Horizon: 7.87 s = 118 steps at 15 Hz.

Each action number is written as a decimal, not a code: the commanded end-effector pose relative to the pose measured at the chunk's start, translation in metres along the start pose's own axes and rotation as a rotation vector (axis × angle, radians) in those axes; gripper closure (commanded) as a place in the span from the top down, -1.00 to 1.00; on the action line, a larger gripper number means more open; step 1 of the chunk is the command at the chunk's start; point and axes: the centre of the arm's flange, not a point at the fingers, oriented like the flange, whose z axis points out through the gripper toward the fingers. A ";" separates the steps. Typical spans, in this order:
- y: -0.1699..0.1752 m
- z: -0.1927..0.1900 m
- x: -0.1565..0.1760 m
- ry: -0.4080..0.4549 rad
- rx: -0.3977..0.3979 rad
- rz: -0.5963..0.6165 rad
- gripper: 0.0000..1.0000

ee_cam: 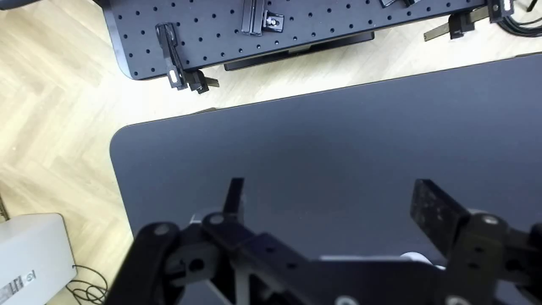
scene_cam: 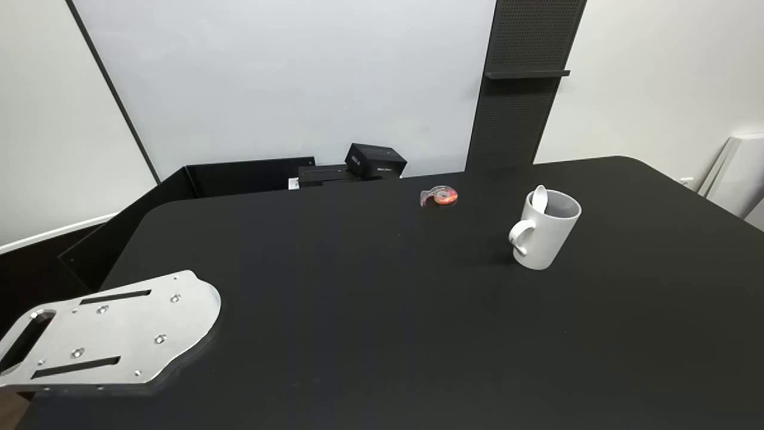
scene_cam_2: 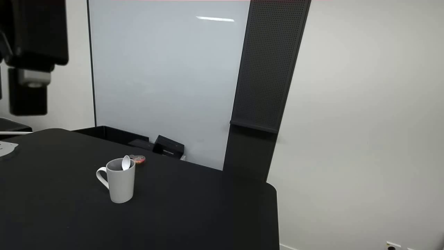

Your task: Remove the white spoon from the grey mug cup

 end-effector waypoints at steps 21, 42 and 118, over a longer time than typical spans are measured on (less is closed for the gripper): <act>0.030 0.073 0.228 0.021 -0.004 0.312 1.00; -0.159 0.094 0.370 0.054 -0.010 0.869 1.00; -0.278 0.212 0.367 0.021 -0.020 1.061 -0.50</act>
